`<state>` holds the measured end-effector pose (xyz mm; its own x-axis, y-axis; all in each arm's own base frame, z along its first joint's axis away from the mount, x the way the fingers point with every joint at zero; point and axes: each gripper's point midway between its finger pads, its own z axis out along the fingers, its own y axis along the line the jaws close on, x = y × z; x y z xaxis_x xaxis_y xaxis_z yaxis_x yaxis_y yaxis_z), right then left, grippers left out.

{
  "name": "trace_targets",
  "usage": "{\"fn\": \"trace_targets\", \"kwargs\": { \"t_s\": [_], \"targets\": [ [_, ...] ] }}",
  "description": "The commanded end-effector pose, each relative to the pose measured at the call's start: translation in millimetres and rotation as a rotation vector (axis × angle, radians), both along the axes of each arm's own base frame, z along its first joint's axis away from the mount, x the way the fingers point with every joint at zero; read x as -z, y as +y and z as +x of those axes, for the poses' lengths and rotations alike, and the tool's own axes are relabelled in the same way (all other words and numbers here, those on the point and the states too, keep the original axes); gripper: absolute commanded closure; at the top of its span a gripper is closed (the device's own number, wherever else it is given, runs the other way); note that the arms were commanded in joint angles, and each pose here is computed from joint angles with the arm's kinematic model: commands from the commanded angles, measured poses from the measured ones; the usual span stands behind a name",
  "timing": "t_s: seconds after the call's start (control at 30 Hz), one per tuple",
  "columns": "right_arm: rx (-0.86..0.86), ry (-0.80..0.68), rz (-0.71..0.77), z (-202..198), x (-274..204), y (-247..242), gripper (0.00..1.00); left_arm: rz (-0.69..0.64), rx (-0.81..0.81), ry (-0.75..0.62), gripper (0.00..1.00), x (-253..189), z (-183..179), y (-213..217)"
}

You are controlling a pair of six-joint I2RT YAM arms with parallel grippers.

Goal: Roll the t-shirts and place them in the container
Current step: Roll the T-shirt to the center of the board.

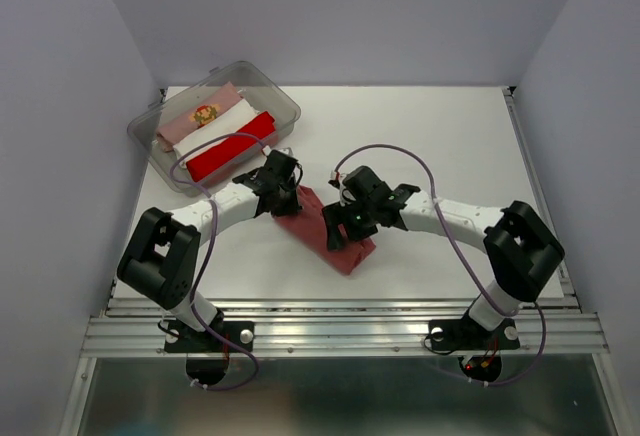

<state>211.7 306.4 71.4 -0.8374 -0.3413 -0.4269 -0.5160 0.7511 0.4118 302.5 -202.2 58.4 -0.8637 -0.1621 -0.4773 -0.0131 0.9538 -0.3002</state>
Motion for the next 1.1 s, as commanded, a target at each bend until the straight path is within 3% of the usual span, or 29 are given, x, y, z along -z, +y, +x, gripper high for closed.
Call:
{"fn": "trace_targets", "kwargs": {
  "t_s": [0.0, 0.13, 0.3, 0.33, 0.37, 0.53, 0.83, 1.07],
  "targets": [
    [-0.053, -0.078, 0.112, 24, -19, 38, 0.22, -0.001, 0.009, -0.035, 0.96, -12, 10, -4],
    [-0.069, -0.046, 0.145, 28, -15, 54, 0.31, 0.001, 0.007, -0.037, 0.96, -14, 9, -3],
    [-0.038, 0.015, 0.159, 27, -3, 61, 0.59, 0.002, 0.004, -0.043, 0.96, -16, 9, -1],
    [-0.028, 0.043, 0.172, 24, -2, 63, 0.71, 0.004, 0.004, -0.042, 0.96, -16, 8, -1],
    [-0.01, 0.07, 0.178, 25, 2, 58, 0.76, 0.001, 0.004, -0.046, 0.96, -18, 8, -1],
    [0.009, 0.194, 0.345, 18, -7, 50, 0.96, -0.001, 0.002, -0.064, 0.96, -27, 7, 1],
    [-0.049, 0.389, 0.499, -2, -2, 35, 0.98, -0.061, 0.048, -0.091, 0.96, -49, -1, -7],
    [-0.018, 0.446, 0.506, -1, 8, 26, 0.99, -0.114, 0.081, -0.115, 0.95, -58, -12, -11]
  ]
}}
